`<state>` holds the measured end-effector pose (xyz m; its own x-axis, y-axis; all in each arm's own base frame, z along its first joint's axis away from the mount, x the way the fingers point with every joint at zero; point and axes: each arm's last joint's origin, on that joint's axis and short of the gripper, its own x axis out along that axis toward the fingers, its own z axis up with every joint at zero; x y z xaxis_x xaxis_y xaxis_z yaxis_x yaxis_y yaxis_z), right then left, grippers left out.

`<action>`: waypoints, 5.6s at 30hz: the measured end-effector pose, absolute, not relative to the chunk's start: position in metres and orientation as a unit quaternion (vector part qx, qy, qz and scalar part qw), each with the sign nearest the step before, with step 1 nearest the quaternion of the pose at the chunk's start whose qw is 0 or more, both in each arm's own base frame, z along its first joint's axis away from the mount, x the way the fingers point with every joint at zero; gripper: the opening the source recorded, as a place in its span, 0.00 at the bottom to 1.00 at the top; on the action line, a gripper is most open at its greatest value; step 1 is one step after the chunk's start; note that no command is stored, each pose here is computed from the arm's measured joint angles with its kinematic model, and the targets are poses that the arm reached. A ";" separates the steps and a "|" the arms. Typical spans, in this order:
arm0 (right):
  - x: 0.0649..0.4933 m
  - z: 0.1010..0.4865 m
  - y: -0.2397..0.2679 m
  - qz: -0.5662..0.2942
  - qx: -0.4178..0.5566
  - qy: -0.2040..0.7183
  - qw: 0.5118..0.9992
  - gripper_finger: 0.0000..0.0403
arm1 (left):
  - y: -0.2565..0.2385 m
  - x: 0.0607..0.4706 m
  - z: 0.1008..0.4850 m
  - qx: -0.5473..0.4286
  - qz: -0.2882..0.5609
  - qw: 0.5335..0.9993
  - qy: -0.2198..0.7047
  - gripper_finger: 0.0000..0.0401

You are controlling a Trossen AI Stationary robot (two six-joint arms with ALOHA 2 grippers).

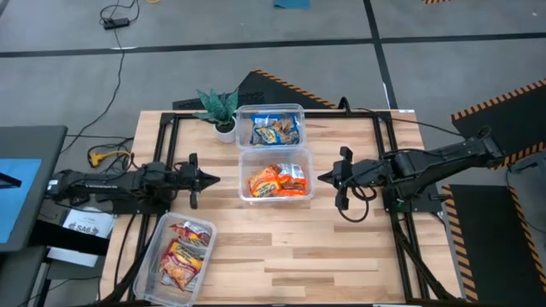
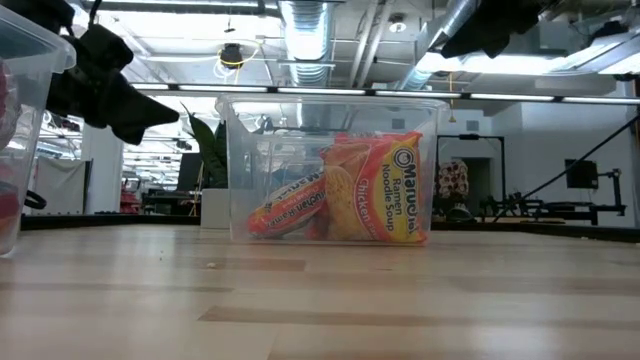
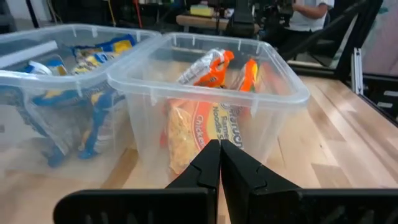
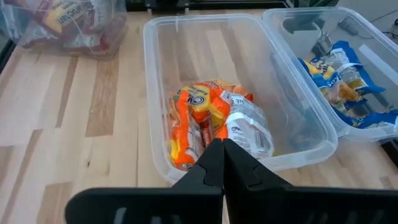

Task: Sort Maruchan noodles
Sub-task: Return to Home Position

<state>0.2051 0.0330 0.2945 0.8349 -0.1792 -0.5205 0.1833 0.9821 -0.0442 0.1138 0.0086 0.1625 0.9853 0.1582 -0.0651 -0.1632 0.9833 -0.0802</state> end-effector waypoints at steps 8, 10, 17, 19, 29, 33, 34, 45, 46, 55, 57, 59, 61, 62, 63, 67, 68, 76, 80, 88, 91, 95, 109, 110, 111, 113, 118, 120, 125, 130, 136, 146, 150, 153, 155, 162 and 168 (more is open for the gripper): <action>0.205 0.294 0.033 -0.095 0.004 0.271 0.958 0.04 | 0.008 0.103 0.163 -0.056 0.063 0.996 0.018 0.00; 0.205 0.294 0.033 -0.095 0.004 0.271 0.958 0.04 | 0.007 0.100 0.166 -0.057 0.055 0.997 0.002 0.00; 0.205 0.294 0.034 -0.089 0.009 0.272 0.958 0.04 | 0.004 0.097 0.169 -0.077 0.020 0.997 -0.016 0.00; 0.205 0.294 0.034 -0.089 0.009 0.272 0.958 0.04 | 0.001 0.097 0.169 -0.083 0.009 0.996 -0.015 0.00; 0.205 0.294 0.034 -0.089 0.009 0.272 0.958 0.04 | -0.005 0.097 0.169 -0.068 -0.011 0.997 -0.014 0.00; 0.205 0.294 0.034 -0.089 0.009 0.272 0.958 0.04 | -0.004 0.097 0.169 -0.060 -0.001 0.998 -0.018 0.00; 0.205 0.294 0.034 -0.088 0.007 0.272 0.958 0.04 | -0.004 0.097 0.169 -0.060 -0.001 0.998 -0.018 0.00; 0.195 0.297 0.032 -0.054 0.001 0.248 0.967 0.04 | -0.004 0.097 0.169 -0.064 -0.001 0.998 -0.018 0.00; 0.192 0.296 0.031 -0.053 0.003 0.231 0.971 0.04 | -0.004 0.097 0.169 -0.064 -0.001 0.998 -0.018 0.00; 0.159 0.245 0.016 -0.049 0.037 0.120 0.991 0.04 | -0.004 0.097 0.169 -0.064 -0.001 0.998 -0.018 0.00; 0.154 0.235 0.012 -0.052 0.035 0.099 0.993 0.04 | -0.004 0.097 0.169 -0.064 -0.002 0.998 -0.018 0.00; 0.148 0.225 0.008 -0.053 0.035 0.083 0.995 0.04 | -0.004 0.097 0.169 -0.065 -0.002 0.998 -0.018 0.00; 0.142 0.217 0.005 -0.052 0.032 0.072 0.996 0.04 | -0.004 0.097 0.169 -0.065 -0.002 0.998 -0.018 0.00; 0.139 0.212 0.003 -0.053 0.033 0.064 0.996 0.04 | -0.004 0.097 0.169 -0.065 -0.002 0.998 -0.018 0.00; 0.136 0.207 0.001 -0.057 0.034 0.058 0.996 0.04 | -0.004 0.097 0.169 -0.065 -0.002 0.998 -0.018 0.00; 0.126 0.194 -0.003 -0.064 0.044 0.040 0.996 0.04 | -0.004 0.097 0.169 -0.065 -0.002 0.998 -0.018 0.00; 0.124 0.192 -0.004 -0.066 0.047 0.034 0.996 0.04 | -0.004 0.097 0.169 -0.065 -0.002 0.998 -0.018 0.00; 0.111 0.185 -0.005 -0.072 0.052 -0.003 0.996 0.04 | -0.004 0.097 0.169 -0.065 -0.002 0.998 -0.018 0.00; 0.107 0.181 -0.005 -0.071 0.055 -0.025 0.996 0.04 | -0.004 0.097 0.169 -0.065 -0.002 0.998 -0.018 0.00; 0.105 0.169 -0.005 -0.069 0.083 -0.013 0.994 0.04 | -0.004 0.097 0.169 -0.065 -0.002 0.998 -0.018 0.00; 0.105 0.170 -0.004 -0.064 0.072 -0.018 0.995 0.04 | -0.004 0.097 0.169 -0.065 -0.002 0.998 -0.018 0.00; 0.105 0.169 -0.004 -0.065 0.053 -0.009 0.996 0.04 | -0.004 0.097 0.169 -0.065 -0.002 0.998 -0.018 0.00; 0.107 0.156 -0.005 -0.085 0.049 0.056 0.994 0.04 | -0.004 0.097 0.169 -0.065 -0.002 0.998 -0.018 0.00; 0.107 0.155 -0.005 -0.085 0.048 0.058 0.993 0.04 | -0.004 0.097 0.169 -0.065 -0.002 0.998 -0.018 0.00; 0.108 0.155 -0.005 -0.085 0.048 0.061 0.993 0.04 | -0.004 0.097 0.169 -0.065 -0.002 0.998 -0.018 0.00; 0.108 0.154 -0.005 -0.085 0.046 0.066 0.993 0.04 | -0.004 0.097 0.169 -0.065 -0.002 0.998 -0.018 0.00; 0.108 0.153 -0.005 -0.085 0.046 0.069 0.993 0.04 | -0.004 0.097 0.169 -0.065 -0.002 0.998 -0.018 0.00; 0.108 0.153 -0.005 -0.085 0.046 0.070 0.993 0.04 | -0.004 0.097 0.169 -0.065 -0.002 0.998 -0.018 0.00; 0.108 0.153 -0.005 -0.085 0.046 0.070 0.993 0.04 | -0.004 0.097 0.169 -0.065 -0.002 0.998 -0.018 0.00; 0.108 0.153 -0.005 -0.085 0.046 0.070 0.993 0.04 | -0.004 0.097 0.169 -0.065 -0.002 0.998 -0.018 0.00; 0.108 0.154 -0.005 -0.085 0.046 0.067 0.993 0.04 | -0.004 0.097 0.169 -0.065 -0.002 0.998 -0.018 0.00; 0.099 0.167 -0.005 -0.080 0.053 -0.014 0.995 0.04 | -0.004 0.097 0.169 -0.065 -0.002 0.998 -0.018 0.00; 0.097 0.171 -0.005 -0.079 0.055 -0.035 0.995 0.04 | -0.004 0.097 0.169 -0.065 -0.002 0.998 -0.017 0.00; 0.097 0.173 -0.005 -0.077 0.056 -0.047 0.994 0.04 | -0.004 0.097 0.169 -0.065 -0.002 0.998 -0.018 0.00; 0.097 0.171 -0.004 -0.077 0.056 -0.038 0.995 0.04 | -0.004 0.097 0.169 -0.065 -0.002 0.998 -0.018 0.00; 0.097 0.171 -0.004 -0.074 0.055 -0.035 0.995 0.04 | -0.004 0.098 0.169 -0.103 -0.003 0.995 -0.016 0.00; 0.097 0.171 -0.004 -0.074 0.055 -0.035 0.995 0.04 | -0.004 0.098 0.169 -0.103 -0.003 0.995 -0.016 0.00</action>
